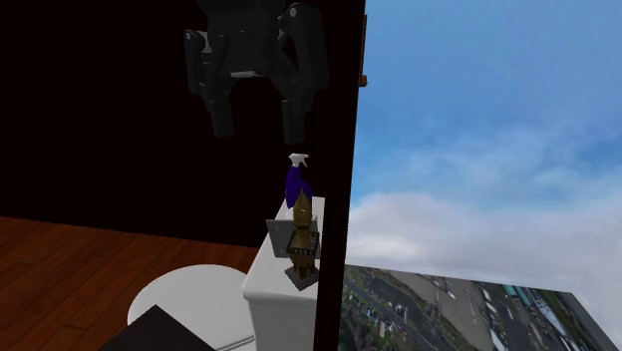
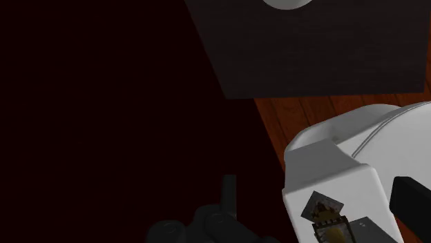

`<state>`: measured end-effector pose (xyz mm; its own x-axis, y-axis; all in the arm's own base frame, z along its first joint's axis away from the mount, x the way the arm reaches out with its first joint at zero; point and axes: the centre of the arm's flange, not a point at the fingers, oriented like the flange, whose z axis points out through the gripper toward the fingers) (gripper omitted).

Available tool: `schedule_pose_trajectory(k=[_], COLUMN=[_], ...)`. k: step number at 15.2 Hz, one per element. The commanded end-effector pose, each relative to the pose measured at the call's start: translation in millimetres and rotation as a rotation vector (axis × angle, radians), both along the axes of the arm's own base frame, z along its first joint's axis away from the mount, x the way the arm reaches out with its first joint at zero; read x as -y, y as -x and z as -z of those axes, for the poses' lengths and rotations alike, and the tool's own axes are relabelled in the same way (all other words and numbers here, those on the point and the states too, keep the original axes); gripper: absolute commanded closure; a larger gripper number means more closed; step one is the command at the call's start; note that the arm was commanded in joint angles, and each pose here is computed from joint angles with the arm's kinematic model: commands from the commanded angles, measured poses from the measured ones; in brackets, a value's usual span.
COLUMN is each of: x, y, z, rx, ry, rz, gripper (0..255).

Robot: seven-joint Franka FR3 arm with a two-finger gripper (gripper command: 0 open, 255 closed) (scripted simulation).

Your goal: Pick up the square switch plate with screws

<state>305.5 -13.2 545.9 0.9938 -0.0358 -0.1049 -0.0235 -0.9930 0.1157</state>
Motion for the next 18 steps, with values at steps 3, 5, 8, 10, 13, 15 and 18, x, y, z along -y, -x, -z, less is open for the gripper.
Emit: schedule_pose_trajectory(k=[3,5,8,10,13,15,18], x=[-17,-34,-59,-75,-98,-113,-134], y=[-3,-8,-17,-25,-39,-49,-67], z=[18,37,64,82,109,127,153], rx=[0.015,0.029,0.051,0.066,0.088,0.102,0.124], ry=[0.0,0.0,0.0,0.0,0.0,0.0,0.0], rz=[0.057,0.113,0.199,0.255,0.34,0.397,0.482], gripper=[0,0,0,0,0,0,0])
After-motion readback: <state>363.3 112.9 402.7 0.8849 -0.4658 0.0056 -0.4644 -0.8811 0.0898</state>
